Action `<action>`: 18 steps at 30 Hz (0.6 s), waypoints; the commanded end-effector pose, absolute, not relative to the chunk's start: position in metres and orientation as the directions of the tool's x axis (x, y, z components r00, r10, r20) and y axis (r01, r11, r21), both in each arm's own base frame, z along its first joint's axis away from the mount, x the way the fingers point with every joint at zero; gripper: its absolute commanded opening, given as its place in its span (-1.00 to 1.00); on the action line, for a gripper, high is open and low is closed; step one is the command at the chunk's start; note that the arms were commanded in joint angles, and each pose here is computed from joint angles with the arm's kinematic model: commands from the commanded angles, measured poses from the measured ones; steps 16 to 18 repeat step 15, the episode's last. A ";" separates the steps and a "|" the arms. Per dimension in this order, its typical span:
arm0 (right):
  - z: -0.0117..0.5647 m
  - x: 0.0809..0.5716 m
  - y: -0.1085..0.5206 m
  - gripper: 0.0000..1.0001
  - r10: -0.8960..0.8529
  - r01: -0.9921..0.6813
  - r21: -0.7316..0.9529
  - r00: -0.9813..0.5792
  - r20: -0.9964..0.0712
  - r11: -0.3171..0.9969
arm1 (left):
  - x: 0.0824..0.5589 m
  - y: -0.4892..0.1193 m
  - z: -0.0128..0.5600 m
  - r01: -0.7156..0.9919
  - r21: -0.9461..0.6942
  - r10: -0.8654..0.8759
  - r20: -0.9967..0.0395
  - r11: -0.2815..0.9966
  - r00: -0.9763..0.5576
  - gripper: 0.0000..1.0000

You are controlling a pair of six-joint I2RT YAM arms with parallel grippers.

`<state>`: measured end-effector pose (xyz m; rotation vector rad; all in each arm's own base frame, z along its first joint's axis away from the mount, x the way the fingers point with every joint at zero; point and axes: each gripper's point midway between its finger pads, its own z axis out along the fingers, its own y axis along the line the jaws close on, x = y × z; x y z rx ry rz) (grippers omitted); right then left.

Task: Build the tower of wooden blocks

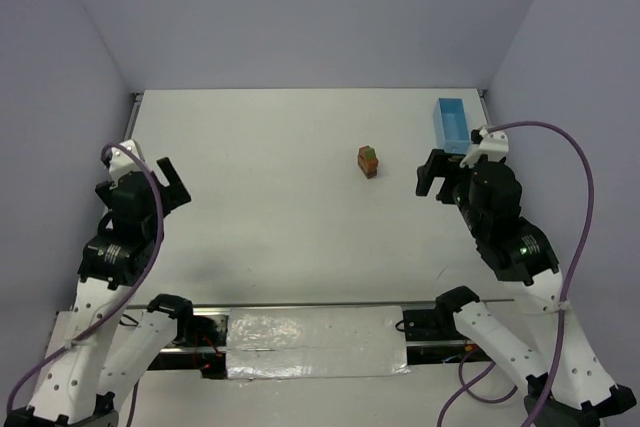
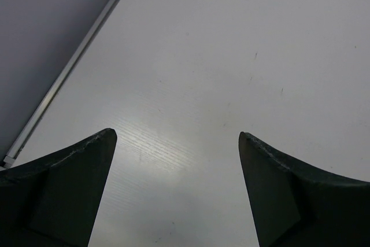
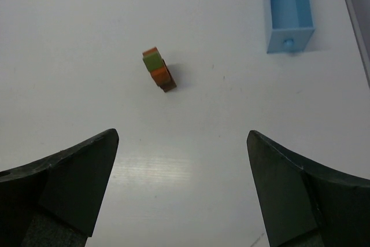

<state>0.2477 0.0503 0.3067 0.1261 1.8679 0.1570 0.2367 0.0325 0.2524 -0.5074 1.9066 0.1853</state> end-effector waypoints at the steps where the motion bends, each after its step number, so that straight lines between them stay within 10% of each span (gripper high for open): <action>1: 0.292 0.233 0.045 0.99 0.182 0.026 0.184 -0.315 -0.931 0.983 | 0.229 0.042 0.269 -0.464 -0.138 -0.270 -0.935 0.875 -0.230 0.99; 18: 0.283 0.226 0.047 0.99 0.178 -0.007 0.189 -0.303 -0.936 0.982 | 0.230 0.035 0.265 -0.421 -0.152 -0.267 -0.936 0.894 -0.229 0.99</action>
